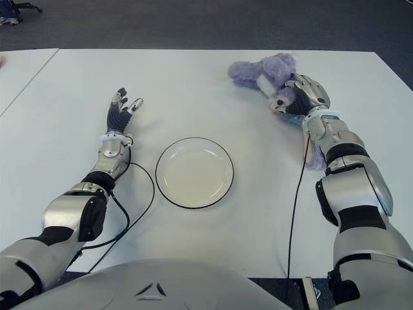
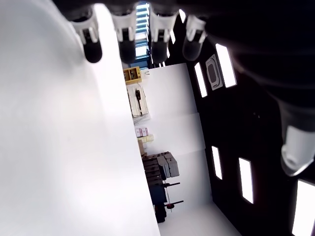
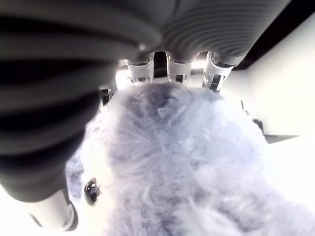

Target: Put the doll into the plate.

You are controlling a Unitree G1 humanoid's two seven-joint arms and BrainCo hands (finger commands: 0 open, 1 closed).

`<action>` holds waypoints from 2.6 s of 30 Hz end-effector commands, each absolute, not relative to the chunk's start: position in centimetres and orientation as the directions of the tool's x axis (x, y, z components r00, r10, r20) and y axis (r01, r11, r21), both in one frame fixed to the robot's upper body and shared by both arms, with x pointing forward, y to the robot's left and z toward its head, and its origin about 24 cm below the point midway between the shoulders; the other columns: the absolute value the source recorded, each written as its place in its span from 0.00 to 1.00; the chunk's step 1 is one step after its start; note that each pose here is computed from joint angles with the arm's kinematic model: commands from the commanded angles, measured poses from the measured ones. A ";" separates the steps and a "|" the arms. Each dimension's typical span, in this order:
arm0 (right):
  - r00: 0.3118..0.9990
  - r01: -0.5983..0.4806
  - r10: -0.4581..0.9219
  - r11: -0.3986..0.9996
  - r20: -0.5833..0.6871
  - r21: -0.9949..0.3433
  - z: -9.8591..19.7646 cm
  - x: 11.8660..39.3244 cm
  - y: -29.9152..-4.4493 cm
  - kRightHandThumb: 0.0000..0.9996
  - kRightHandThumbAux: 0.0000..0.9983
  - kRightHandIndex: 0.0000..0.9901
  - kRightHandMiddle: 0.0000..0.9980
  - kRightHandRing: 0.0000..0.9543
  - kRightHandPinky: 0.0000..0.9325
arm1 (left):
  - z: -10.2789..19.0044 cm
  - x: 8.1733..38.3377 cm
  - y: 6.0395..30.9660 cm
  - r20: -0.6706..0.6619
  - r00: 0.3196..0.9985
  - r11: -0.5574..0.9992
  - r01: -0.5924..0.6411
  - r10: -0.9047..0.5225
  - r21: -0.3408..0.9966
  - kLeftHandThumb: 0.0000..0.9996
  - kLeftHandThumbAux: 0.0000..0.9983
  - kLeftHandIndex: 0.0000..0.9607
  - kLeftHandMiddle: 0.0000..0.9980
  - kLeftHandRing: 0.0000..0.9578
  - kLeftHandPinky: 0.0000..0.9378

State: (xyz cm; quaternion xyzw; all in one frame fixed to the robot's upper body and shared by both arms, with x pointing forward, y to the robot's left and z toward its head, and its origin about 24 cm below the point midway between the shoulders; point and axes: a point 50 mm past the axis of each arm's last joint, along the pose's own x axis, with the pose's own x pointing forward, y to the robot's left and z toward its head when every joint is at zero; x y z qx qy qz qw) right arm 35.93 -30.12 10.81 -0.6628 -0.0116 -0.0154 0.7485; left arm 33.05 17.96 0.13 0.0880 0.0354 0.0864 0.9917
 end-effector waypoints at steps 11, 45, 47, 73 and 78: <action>0.997 -0.044 0.081 0.311 -0.019 -0.949 7.8 35.9 -26.5 0.71 0.70 0.44 0.69 0.75 0.84 | -8.9 25.4 18.0 -0.482 0.850 0.964 -0.102 0.212 0.244 0.00 0.53 0.03 0.10 0.07 0.03; 0.836 -0.526 0.448 0.490 -0.317 -0.695 -0.1 30.7 -20.9 0.35 0.73 0.81 0.89 0.92 0.95 | -9.0 25.0 19.0 -0.473 0.857 0.967 -0.103 0.206 0.234 0.00 0.54 0.08 0.11 0.08 0.01; 0.809 -0.564 0.482 0.470 -0.337 -0.679 -0.7 30.1 -20.3 0.34 0.74 0.82 0.89 0.92 0.95 | -9.0 25.0 19.0 -0.474 0.856 0.967 -0.104 0.206 0.233 0.00 0.53 0.08 0.11 0.08 0.01; 0.699 -0.585 0.688 0.395 -0.195 -0.708 2.8 29.2 -14.3 0.18 0.74 0.86 0.91 0.94 0.96 | -8.9 25.3 18.7 -0.482 0.851 0.967 -0.105 0.208 0.233 0.00 0.53 0.10 0.12 0.08 0.00; 0.695 -0.599 0.696 0.418 -0.184 -0.683 3.2 29.3 -14.3 0.14 0.73 0.87 0.91 0.94 0.96 | -8.9 25.3 18.5 -0.483 0.851 0.966 -0.100 0.207 0.236 0.00 0.53 0.10 0.12 0.08 0.00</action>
